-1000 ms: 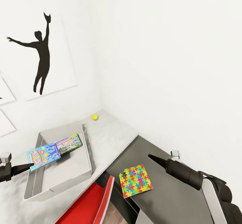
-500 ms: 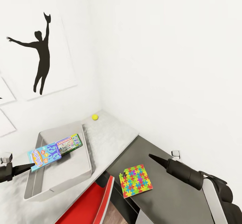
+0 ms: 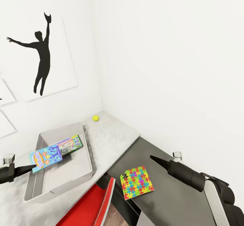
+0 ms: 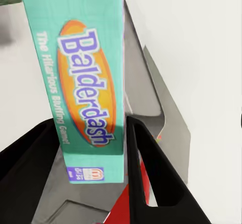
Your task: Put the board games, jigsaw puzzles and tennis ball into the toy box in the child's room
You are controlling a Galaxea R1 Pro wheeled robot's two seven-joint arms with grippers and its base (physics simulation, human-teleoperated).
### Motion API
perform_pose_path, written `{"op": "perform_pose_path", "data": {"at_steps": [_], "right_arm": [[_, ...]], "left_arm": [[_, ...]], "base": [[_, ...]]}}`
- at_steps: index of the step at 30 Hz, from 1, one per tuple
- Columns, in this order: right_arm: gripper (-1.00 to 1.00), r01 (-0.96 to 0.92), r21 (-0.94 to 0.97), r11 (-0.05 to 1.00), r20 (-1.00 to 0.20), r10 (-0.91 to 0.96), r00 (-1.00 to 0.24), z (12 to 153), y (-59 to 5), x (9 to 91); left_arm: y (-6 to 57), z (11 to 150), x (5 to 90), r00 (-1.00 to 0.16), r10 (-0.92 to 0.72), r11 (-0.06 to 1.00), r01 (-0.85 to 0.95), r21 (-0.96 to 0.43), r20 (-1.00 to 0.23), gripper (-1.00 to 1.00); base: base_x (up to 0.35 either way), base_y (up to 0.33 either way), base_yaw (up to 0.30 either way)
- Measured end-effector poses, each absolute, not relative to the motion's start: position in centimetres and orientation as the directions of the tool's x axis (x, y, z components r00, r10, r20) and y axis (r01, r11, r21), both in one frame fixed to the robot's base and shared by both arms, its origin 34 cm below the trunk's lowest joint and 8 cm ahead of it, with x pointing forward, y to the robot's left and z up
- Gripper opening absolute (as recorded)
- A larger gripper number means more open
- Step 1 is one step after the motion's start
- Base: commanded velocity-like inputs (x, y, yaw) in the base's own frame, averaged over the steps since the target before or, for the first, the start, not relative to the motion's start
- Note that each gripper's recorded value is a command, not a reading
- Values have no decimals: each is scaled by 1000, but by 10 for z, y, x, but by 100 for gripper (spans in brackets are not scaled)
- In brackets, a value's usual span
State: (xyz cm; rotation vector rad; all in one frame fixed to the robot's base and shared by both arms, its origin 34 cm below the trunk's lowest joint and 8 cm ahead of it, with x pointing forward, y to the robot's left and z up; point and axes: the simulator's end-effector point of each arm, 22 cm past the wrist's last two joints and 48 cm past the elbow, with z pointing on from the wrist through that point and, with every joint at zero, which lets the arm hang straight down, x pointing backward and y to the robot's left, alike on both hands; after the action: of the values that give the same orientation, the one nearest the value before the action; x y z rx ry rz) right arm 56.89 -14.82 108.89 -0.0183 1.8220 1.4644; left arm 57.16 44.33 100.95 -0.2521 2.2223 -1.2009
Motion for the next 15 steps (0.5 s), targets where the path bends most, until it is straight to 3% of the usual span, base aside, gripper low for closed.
{"op": "perform_pose_path", "data": {"at_steps": [8,15], "right_arm": [[100,-464,821,332,-570,441,-693,1090,-148,569],[100,-464,821,332,-570,441,-693,1090,-148,568]], "left_arm": [[440,994,613,-787,-439,662,43,-748,-434,-100],[412,980,633,-845,-337,728,47,-684,-416,-100]], "base": [[0,0,0],[0,0,0]]}}
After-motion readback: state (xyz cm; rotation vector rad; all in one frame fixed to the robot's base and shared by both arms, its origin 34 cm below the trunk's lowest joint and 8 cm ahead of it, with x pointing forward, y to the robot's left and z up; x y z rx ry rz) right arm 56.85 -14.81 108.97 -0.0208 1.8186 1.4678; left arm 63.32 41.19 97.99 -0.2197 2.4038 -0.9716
